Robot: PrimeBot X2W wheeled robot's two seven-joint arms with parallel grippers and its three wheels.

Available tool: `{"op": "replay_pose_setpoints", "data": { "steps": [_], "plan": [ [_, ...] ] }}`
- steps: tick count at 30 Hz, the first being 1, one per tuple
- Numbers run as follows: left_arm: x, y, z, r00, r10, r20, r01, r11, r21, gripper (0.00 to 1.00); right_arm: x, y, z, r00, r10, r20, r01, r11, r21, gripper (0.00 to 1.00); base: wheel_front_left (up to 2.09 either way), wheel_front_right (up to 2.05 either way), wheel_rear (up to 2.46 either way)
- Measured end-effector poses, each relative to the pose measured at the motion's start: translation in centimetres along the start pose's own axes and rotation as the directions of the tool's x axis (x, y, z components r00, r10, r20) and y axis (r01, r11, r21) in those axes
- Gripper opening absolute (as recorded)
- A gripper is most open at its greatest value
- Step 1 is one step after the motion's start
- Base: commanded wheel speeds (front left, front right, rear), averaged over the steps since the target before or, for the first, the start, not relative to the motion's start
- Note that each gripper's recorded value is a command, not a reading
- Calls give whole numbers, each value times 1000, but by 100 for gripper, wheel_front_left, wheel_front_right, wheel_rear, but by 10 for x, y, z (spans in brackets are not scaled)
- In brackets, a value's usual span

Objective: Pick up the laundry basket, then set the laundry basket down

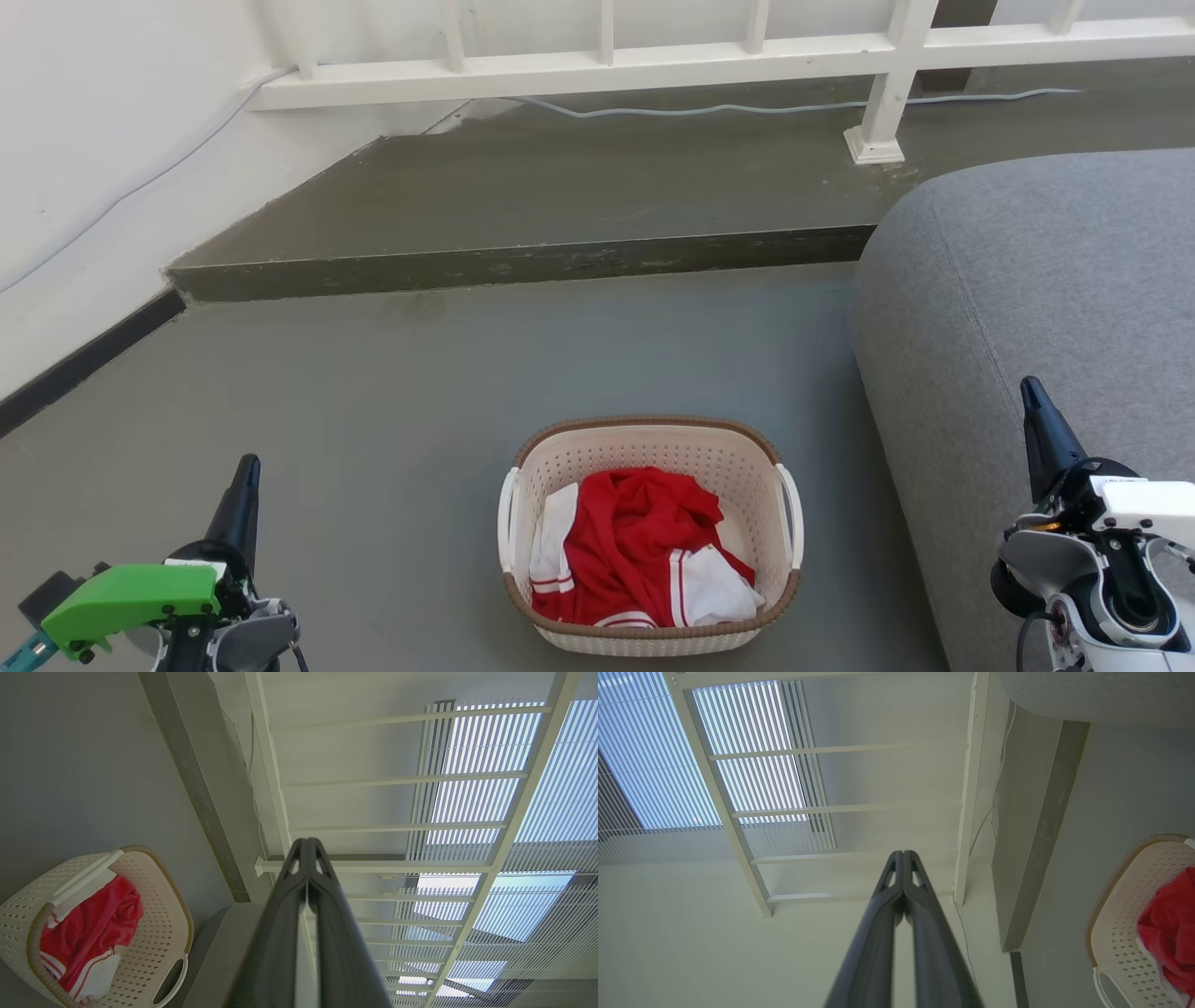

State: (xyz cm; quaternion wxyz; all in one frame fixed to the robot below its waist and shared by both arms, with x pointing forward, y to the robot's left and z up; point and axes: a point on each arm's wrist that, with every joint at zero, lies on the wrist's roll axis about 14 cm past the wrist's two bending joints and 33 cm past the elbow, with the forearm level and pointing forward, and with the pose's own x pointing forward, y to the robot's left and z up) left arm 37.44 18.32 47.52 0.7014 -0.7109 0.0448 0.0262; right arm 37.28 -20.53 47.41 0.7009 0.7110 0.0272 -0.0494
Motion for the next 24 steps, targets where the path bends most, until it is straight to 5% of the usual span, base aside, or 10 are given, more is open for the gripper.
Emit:
{"op": "replay_pose_setpoints", "data": {
  "steps": [24],
  "plan": [
    [1,-2,0,1000,-5,1,5,1000,0,0,0,0,0,1000,0,0,0,1000,1,0,0,0,0]
  ]
}}
